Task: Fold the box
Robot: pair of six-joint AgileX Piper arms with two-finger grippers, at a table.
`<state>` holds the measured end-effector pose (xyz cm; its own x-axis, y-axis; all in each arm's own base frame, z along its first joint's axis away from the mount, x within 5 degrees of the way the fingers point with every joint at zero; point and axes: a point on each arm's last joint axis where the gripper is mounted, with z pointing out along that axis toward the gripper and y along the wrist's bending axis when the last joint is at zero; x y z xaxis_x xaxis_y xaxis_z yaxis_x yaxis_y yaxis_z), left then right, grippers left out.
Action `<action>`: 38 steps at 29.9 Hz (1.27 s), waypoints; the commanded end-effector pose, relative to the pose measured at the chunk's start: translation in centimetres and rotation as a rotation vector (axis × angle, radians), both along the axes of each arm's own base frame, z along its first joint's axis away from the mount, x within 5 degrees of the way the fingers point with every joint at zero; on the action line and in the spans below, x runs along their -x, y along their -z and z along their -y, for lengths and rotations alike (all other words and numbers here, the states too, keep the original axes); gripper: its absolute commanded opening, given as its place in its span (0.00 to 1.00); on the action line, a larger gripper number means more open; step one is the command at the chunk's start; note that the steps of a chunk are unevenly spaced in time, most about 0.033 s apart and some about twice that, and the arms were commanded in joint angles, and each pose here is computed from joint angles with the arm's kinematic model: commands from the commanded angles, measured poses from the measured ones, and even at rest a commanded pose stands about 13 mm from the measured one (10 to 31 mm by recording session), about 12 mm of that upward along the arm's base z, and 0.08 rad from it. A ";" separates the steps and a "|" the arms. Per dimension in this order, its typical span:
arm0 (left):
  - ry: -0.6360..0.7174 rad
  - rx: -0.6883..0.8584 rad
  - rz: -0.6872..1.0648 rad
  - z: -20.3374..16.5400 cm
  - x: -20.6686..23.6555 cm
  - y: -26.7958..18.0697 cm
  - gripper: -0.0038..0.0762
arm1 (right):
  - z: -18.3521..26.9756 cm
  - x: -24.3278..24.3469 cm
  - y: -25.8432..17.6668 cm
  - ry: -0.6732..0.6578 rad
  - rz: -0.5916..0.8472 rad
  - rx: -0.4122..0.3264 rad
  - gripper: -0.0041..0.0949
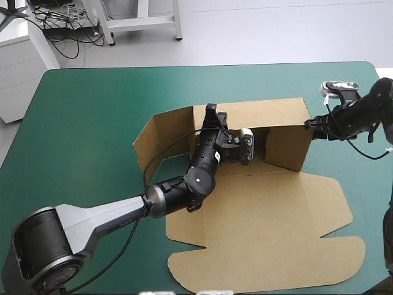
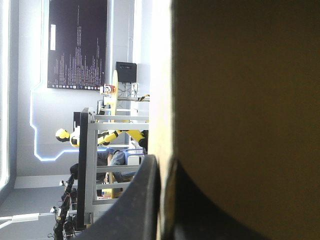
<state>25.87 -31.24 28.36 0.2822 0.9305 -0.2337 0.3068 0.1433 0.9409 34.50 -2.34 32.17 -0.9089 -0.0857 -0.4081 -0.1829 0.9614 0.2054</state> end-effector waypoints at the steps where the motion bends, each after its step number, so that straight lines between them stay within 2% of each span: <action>1: 0.018 0.042 0.080 -0.3 0.6 -2.8 0.04 | -0.3 1.0 -1.3 -0.029 0.068 -0.015 0.60; 11: 0.018 0.042 0.080 -0.3 0.6 -2.8 0.04 | -0.1 2.3 -2.6 -0.040 0.108 0.055 0.60; 23: 0.009 0.042 0.084 -0.4 0.5 -2.8 0.04 | -0.3 2.9 -3.0 -0.055 0.105 0.047 0.60; 29: 0.012 0.030 0.089 -0.4 0.5 -2.8 0.04 | -0.6 3.3 -3.5 -0.109 0.188 0.047 0.60; 32: 0.007 0.030 0.091 -0.4 0.5 -2.8 0.04 | -1.1 3.7 -2.5 -0.109 0.243 0.013 0.60; 38: -0.008 0.029 0.098 -0.5 0.5 -2.9 0.04 | -1.2 5.0 -0.5 -0.102 0.317 0.031 0.60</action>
<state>25.94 -31.06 28.38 0.2630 0.9366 -0.2316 0.3006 0.1485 0.9421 30.37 -1.53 31.11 -0.7924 -0.2202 -0.5689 -0.3301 0.9390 0.0964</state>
